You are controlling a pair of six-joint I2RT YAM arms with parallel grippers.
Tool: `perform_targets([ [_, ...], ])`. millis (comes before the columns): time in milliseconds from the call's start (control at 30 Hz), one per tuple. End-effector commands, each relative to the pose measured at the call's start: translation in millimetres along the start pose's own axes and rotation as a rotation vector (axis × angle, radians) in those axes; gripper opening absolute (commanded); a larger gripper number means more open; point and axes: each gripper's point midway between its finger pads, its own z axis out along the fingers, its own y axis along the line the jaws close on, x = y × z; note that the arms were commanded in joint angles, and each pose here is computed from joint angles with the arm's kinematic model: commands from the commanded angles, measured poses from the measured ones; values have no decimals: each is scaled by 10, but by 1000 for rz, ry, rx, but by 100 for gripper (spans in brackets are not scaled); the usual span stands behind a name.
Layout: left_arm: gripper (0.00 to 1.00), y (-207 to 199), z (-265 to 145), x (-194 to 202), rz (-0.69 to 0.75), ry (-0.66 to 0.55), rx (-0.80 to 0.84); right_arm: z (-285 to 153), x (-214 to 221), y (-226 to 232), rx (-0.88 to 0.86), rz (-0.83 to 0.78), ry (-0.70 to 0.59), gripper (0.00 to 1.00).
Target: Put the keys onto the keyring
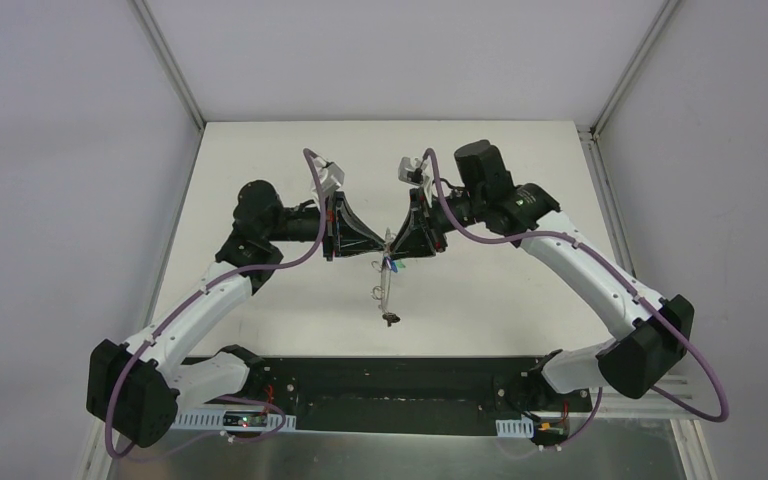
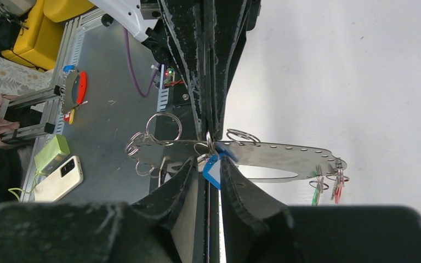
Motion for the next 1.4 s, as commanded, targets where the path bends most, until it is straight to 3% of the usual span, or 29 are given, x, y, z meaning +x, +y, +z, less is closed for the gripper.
perform_targets([
  [0, 0, -103, -7, -195, 50, -54, 43, -27, -51, 131, -60, -36, -36, 22],
  [300, 0, -107, -1, -251, 46, -82, 43, 38, -53, 108, -88, 9, -50, 4],
  [433, 0, -85, 2, -242, 43, -88, 38, 74, -89, 122, -110, 25, -57, 1],
  [767, 0, -62, -6, -225, 44, -87, 32, 81, -71, 108, -87, 8, -45, 1],
  [1100, 0, -56, -8, -215, 37, -87, 33, -87, -182, 104, -33, -36, -72, 17],
  [1367, 0, -43, -9, -180, 29, -85, 32, -83, -237, 99, -41, -26, -76, 18],
])
